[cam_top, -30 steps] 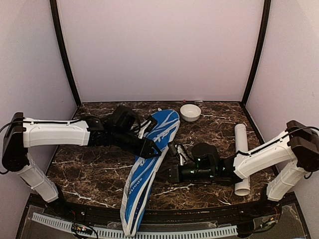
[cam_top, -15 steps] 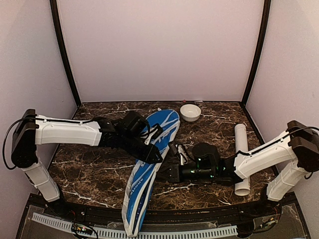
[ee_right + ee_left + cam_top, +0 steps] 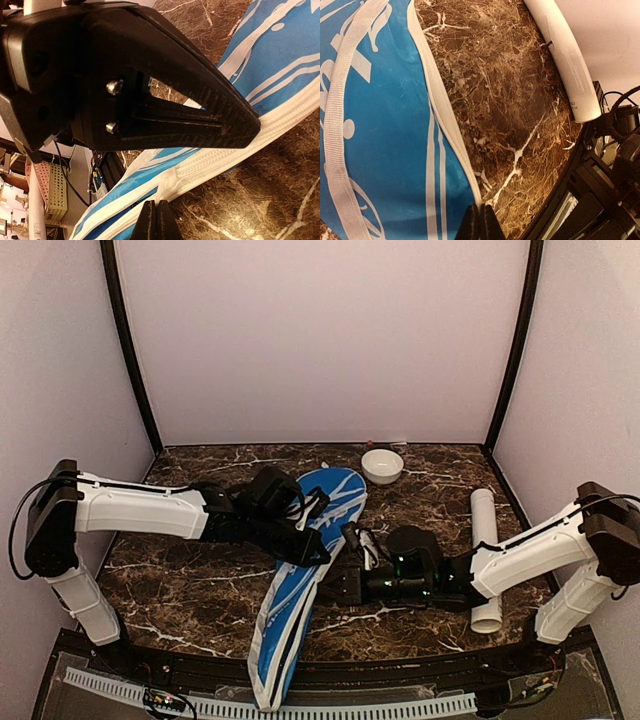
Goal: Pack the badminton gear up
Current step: Hold the racket bag at the center of the board, then zip the zipper on the racket bag.
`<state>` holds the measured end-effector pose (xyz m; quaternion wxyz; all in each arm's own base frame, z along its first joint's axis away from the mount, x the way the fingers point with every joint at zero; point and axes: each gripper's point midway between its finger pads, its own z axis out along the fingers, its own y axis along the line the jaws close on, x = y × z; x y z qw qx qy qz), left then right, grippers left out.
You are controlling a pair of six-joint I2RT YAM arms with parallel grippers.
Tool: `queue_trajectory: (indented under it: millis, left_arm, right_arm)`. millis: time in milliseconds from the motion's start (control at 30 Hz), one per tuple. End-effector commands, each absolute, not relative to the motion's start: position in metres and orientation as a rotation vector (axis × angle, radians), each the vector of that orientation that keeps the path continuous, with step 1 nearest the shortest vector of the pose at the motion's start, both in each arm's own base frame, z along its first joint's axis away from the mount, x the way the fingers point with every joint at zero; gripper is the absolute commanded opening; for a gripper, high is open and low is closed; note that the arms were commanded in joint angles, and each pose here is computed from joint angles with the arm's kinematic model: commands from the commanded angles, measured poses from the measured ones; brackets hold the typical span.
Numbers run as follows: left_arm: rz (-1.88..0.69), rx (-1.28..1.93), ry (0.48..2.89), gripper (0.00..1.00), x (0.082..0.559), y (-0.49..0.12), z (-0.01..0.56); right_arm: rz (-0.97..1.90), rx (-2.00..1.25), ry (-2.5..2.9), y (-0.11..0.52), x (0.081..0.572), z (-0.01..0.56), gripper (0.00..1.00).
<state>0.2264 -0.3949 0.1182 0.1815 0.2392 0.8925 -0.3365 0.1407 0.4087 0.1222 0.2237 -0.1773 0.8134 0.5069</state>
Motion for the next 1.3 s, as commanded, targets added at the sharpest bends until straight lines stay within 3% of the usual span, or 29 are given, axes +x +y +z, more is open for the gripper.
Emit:
queue_trajectory:
  millis: [0,700,1267]
  left_arm:
    - [-0.954,0.545,2.387,0.00,0.255,-0.408,0.135]
    - [-0.867,0.335,2.191,0.00,0.336,-0.449,0.162]
    - [-0.849,0.275,2.183,0.00,0.358,-0.449,0.156]
  right_arm:
    - [1.478,-0.515,2.130,0.410,0.138,0.156,0.00]
    - [1.455,-0.684,2.357,0.370,0.078,0.132,0.00]
    - [1.561,-1.216,2.558,0.338,-0.037,0.113,0.00]
